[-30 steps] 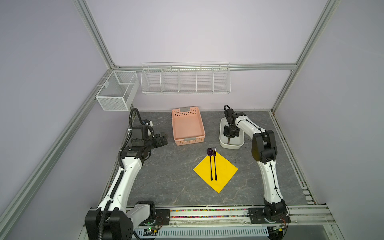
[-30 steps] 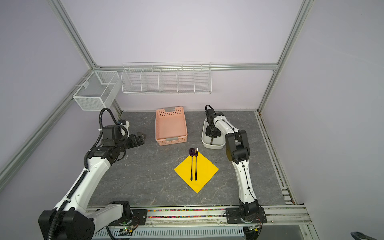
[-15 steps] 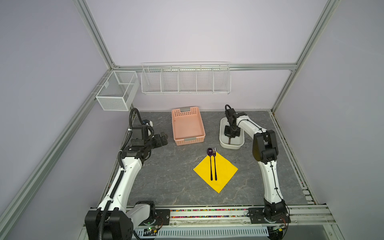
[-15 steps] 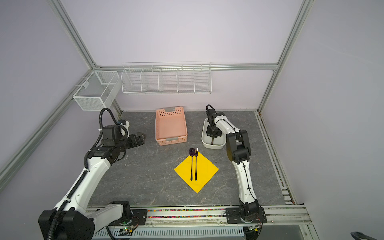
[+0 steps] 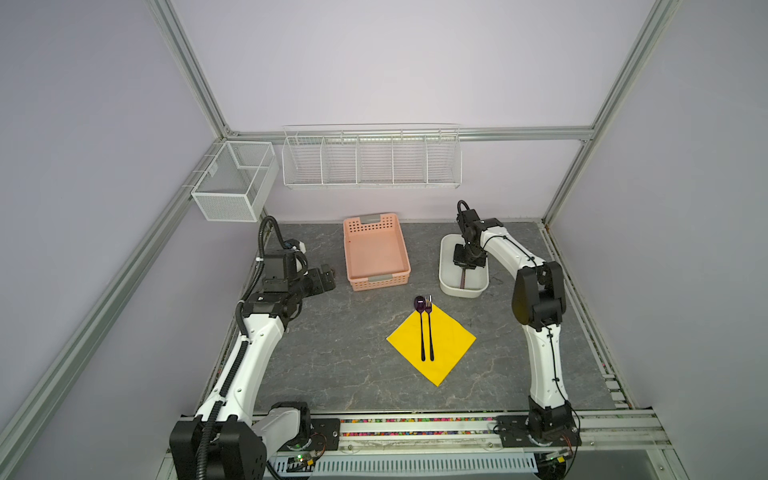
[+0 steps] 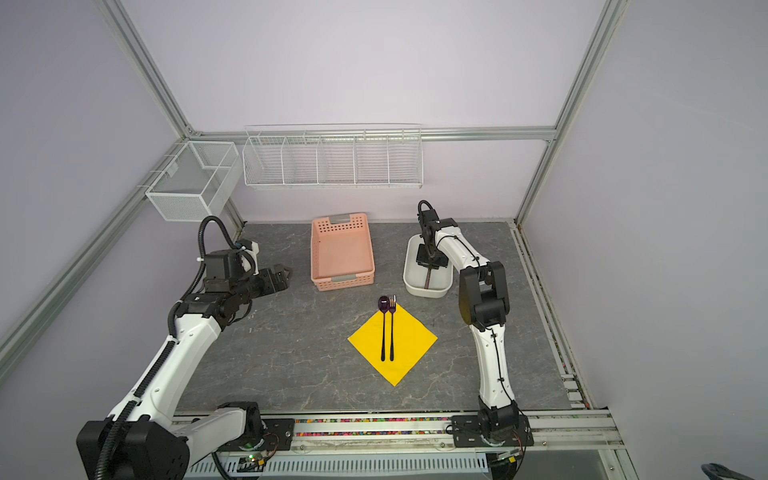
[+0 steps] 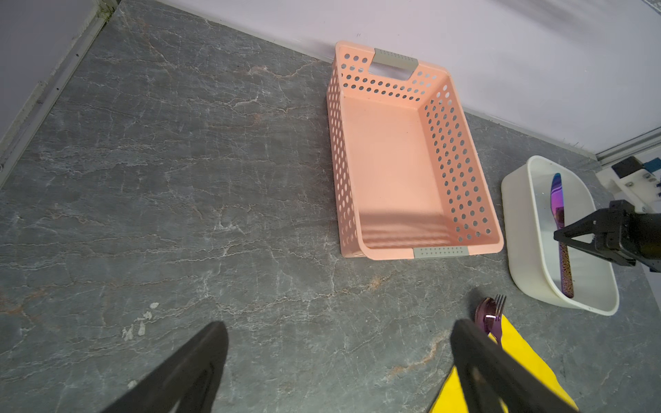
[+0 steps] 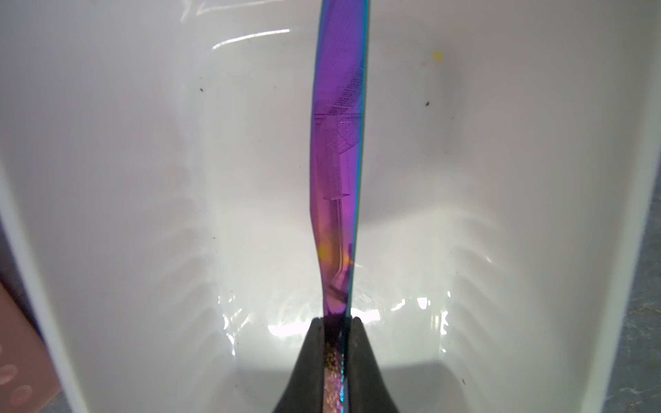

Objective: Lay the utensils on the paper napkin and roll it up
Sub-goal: 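Lift the purple knife out of the tray and carry it over the napkin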

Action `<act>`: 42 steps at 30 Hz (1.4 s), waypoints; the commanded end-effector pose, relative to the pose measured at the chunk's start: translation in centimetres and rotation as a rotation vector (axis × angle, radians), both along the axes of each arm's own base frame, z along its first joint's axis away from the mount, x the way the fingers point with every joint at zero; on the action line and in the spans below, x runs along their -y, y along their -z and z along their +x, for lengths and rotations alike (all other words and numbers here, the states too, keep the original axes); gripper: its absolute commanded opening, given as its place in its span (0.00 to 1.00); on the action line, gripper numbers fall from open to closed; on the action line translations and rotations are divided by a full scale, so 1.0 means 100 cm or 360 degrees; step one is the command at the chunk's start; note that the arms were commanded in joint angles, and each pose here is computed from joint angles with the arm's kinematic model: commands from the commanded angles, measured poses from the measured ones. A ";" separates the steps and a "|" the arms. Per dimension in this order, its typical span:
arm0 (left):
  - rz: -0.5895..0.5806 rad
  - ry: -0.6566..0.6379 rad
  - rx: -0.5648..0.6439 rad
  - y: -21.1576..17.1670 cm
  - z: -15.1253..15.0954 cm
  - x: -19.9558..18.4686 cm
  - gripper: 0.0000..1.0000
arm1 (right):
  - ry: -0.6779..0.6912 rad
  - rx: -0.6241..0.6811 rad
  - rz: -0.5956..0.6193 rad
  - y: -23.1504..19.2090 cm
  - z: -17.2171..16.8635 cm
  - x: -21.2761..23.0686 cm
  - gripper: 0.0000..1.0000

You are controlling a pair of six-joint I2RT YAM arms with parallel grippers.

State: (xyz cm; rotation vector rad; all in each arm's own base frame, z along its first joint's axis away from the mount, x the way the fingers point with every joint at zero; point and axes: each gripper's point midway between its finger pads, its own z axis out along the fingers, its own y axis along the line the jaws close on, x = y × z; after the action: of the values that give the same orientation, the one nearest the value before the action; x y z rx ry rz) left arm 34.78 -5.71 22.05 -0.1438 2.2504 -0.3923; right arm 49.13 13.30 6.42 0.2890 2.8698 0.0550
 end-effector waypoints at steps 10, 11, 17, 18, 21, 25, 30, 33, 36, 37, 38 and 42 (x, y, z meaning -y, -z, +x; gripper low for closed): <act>0.0020 -0.0006 -0.0009 0.002 0.003 -0.002 0.97 | -0.0077 0.0150 0.0062 -0.061 -0.002 0.001 0.07; 0.0019 -0.0005 -0.0009 0.002 0.003 -0.002 0.97 | -0.0079 0.0159 0.0068 -0.065 -0.003 0.001 0.06; 0.0012 -0.0001 -0.0005 0.001 0.002 -0.002 0.97 | -0.0103 0.0183 0.0117 -0.083 -0.015 -0.002 0.06; 0.0013 -0.0003 0.0000 0.000 0.002 -0.002 0.97 | -0.0108 0.0192 0.0129 -0.086 -0.017 -0.002 0.07; 0.0012 -0.0001 0.0005 -0.001 0.002 -0.002 0.97 | -0.0132 0.0191 0.0172 -0.092 -0.028 -0.008 0.07; 0.0012 0.0001 0.0010 -0.002 0.001 -0.002 0.97 | -0.0183 0.0190 0.0215 -0.100 -0.049 -0.019 0.07; 0.0013 -0.0001 0.0023 -0.004 0.001 -0.002 0.97 | -0.0243 0.0203 0.0266 -0.107 -0.080 -0.035 0.07; 0.0006 0.0007 0.0026 -0.005 0.000 -0.001 0.97 | -0.0275 0.0182 0.0311 -0.106 -0.101 -0.046 0.07; 0.0002 0.0009 0.0036 -0.007 -0.001 0.000 0.97 | -0.0306 0.0163 0.0357 -0.104 -0.121 -0.058 0.07; 0.0000 0.0006 0.0042 -0.008 -0.001 -0.001 0.97 | -0.0314 0.0158 0.0368 -0.103 -0.127 -0.062 0.07; -0.0004 0.0009 0.0044 -0.009 -0.001 0.000 0.97 | -0.0323 0.0145 0.0377 -0.101 -0.135 -0.065 0.07; -0.0008 0.0011 0.0049 -0.009 -0.002 0.000 0.97 | -0.0349 0.0105 0.0401 -0.090 -0.159 -0.076 0.07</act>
State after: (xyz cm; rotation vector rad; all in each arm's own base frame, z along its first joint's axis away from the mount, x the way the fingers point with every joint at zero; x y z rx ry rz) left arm 34.74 -5.78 22.17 -0.1412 2.2472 -0.3974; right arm 34.30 19.82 15.32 0.0000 2.8276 0.3965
